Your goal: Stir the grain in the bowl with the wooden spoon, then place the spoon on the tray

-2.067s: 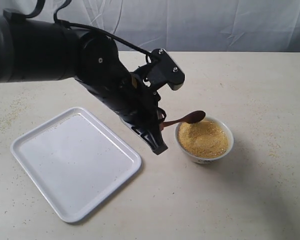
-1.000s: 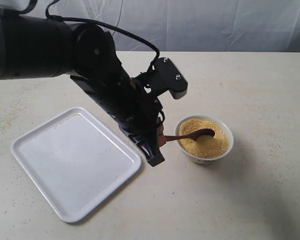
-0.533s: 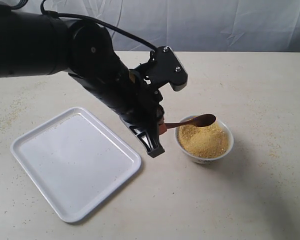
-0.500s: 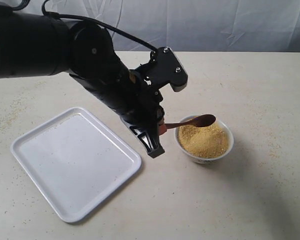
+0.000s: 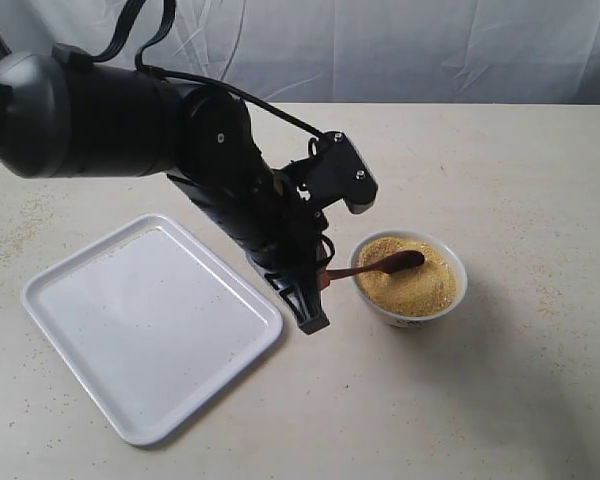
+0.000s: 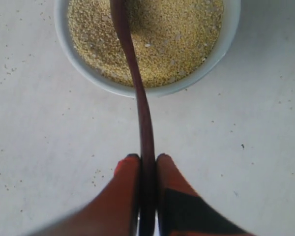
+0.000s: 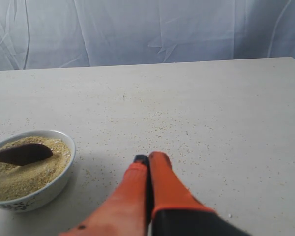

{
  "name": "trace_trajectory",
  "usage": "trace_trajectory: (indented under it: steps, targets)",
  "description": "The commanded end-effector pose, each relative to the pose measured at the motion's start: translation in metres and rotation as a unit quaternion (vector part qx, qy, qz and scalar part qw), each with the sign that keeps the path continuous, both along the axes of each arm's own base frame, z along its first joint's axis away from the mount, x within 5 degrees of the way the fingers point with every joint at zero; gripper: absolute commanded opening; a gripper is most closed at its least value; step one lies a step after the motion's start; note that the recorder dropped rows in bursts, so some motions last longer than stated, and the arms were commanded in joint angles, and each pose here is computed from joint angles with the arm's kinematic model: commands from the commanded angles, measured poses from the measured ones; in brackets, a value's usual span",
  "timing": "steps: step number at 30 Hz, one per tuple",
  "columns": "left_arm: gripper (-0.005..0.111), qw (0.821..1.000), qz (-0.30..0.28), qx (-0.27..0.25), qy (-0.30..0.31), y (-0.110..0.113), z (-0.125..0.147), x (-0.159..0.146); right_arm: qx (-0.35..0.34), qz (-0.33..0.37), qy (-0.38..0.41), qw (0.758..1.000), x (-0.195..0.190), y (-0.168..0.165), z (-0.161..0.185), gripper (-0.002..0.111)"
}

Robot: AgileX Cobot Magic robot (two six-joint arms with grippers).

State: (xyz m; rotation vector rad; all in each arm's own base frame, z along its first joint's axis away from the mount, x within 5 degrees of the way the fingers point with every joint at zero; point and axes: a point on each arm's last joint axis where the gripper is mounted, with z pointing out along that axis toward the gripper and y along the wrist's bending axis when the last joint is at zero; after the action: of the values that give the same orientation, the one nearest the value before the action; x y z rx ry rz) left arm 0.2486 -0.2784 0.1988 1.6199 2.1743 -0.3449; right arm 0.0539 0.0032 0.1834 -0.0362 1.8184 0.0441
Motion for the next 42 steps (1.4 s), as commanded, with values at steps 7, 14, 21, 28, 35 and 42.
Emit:
trace_trajectory:
  steps: [7,14,21,28,35,42]
  targets:
    - [0.0,1.0,-0.009,0.01,0.023,0.001,0.001,-0.005,-0.001,0.002,-0.006,1.0,0.0,0.0,0.001,-0.001]
    - [0.0,0.999,-0.013,0.002,0.029,0.0,0.004,-0.008,-0.001,0.002,-0.005,1.0,0.0,0.0,0.0,-0.001]
    - [0.0,0.999,-0.03,0.001,0.01,-0.003,0.013,-0.015,-0.001,0.002,-0.005,1.0,0.0,0.0,0.0,-0.001]
    - [0.0,0.999,-0.03,0.015,-0.023,-0.001,0.013,-0.01,-0.001,0.002,-0.006,1.0,0.0,0.0,0.001,-0.001]
    - [0.0,0.998,-0.026,0.011,-0.059,0.0,0.021,-0.006,-0.001,0.002,-0.006,1.0,0.0,0.0,0.001,-0.001]
    - [0.0,0.996,-0.025,-0.001,-0.081,-0.002,0.023,-0.002,-0.001,0.002,-0.004,1.0,0.0,0.0,0.0,-0.001]
